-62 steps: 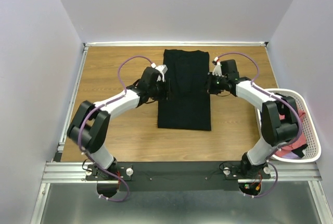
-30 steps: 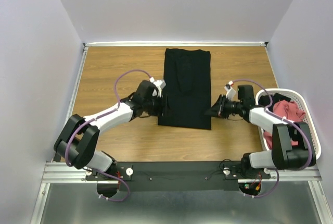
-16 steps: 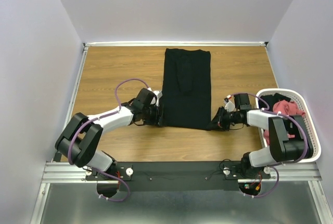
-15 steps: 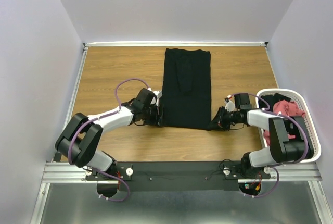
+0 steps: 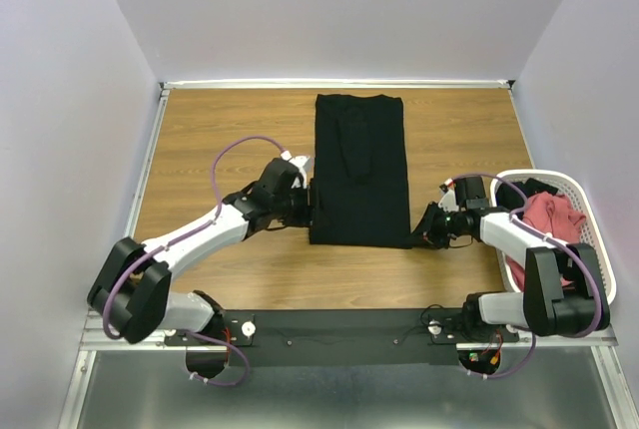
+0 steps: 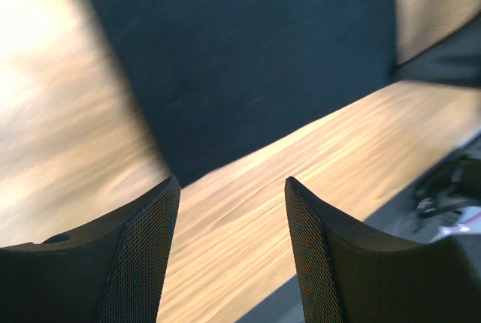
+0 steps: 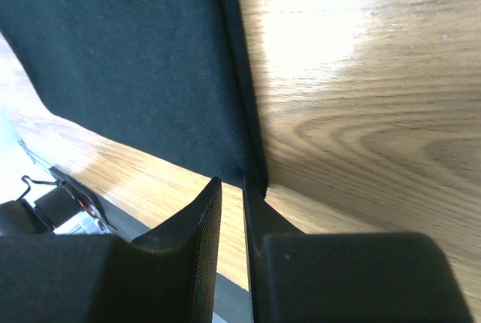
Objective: Fold and stack the t-shirts
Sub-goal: Fold the tshirt
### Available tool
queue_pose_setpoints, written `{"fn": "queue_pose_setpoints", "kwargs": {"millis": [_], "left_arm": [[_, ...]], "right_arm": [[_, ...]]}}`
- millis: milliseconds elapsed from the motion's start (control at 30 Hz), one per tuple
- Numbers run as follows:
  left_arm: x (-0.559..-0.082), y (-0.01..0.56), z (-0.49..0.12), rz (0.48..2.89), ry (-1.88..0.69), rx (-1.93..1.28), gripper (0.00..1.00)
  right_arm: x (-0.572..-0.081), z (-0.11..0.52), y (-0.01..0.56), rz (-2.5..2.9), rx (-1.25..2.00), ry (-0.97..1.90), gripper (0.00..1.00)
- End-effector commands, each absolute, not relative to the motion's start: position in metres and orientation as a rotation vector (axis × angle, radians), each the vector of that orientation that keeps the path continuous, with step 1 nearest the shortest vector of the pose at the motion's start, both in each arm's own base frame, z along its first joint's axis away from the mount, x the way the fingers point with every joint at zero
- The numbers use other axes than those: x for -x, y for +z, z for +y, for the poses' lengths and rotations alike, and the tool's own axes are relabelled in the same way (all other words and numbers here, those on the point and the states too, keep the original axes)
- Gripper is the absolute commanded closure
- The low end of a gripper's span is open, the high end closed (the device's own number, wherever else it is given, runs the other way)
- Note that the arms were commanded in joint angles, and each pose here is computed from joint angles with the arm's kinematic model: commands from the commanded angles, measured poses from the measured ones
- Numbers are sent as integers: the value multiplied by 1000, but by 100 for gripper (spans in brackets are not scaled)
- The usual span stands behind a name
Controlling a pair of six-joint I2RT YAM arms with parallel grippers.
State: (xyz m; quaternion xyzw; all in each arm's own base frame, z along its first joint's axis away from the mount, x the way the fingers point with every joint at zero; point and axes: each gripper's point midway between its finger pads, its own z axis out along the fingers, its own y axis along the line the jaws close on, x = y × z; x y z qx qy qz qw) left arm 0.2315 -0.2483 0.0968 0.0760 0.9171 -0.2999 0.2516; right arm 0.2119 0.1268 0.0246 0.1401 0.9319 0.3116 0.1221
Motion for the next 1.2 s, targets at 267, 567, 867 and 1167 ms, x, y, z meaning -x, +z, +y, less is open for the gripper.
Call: {"fn": "queue_pose_setpoints", "kwargs": {"millis": [267, 567, 867, 1167], "left_arm": [[-212, 32, -268, 2692, -824, -358, 35], [-219, 23, -241, 2731, -593, -336, 37], [-246, 102, -217, 2503, -474, -118, 2], [-232, 96, -181, 2467, -392, 1, 2]], "right_arm": [[-204, 116, 8, 2797, -447, 793, 75], [-207, 114, 7, 2796, -451, 763, 75], [-229, 105, 52, 2694, -365, 657, 69], [-225, 89, 61, 2731, -280, 270, 43]]}}
